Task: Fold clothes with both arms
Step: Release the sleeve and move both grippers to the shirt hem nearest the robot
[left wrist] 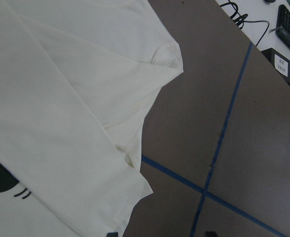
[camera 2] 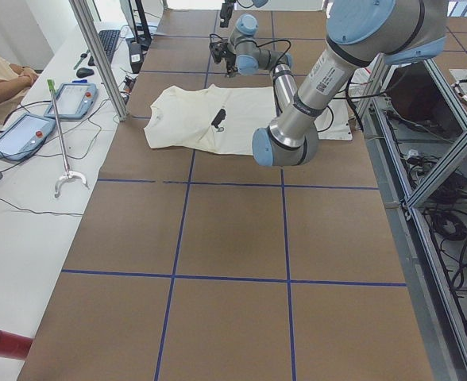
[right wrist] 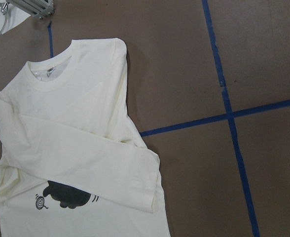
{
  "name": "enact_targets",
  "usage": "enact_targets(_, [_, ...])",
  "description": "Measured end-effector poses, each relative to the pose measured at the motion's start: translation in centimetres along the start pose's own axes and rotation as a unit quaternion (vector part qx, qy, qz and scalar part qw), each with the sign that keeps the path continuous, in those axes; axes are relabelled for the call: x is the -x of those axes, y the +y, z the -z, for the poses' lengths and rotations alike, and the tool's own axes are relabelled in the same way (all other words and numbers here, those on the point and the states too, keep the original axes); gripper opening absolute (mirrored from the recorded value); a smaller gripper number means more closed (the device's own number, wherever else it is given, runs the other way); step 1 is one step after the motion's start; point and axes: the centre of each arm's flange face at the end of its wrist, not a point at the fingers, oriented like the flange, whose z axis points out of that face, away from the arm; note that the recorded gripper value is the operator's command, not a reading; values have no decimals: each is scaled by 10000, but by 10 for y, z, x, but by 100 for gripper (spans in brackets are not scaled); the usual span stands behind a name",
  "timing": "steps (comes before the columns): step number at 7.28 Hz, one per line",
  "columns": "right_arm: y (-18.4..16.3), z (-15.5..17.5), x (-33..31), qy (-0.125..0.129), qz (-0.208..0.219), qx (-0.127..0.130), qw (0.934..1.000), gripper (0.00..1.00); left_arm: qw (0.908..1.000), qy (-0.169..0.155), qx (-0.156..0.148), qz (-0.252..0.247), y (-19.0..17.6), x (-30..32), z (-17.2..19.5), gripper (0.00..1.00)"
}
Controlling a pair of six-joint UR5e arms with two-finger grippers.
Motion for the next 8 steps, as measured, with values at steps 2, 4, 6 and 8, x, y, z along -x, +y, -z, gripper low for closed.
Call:
enact_targets(2, [43, -31, 24, 25, -292, 232, 9993, 96, 9991, -52, -47, -415, -7, 24, 35, 92])
enact_targets(4, [121, -93, 46, 272, -598, 242, 9975, 92, 9935, -292, -142, -1091, -23, 66, 60, 86])
enact_targets(6, [214, -162, 45, 782, -562, -279, 9950, 90, 9901, -492, 56, -1310, -35, 105, 80, 87])
enact_targets(8, [287, -203, 32, 1220, -441, -698, 9891, 75, 9875, -630, 148, -1441, -44, 128, 88, 88])
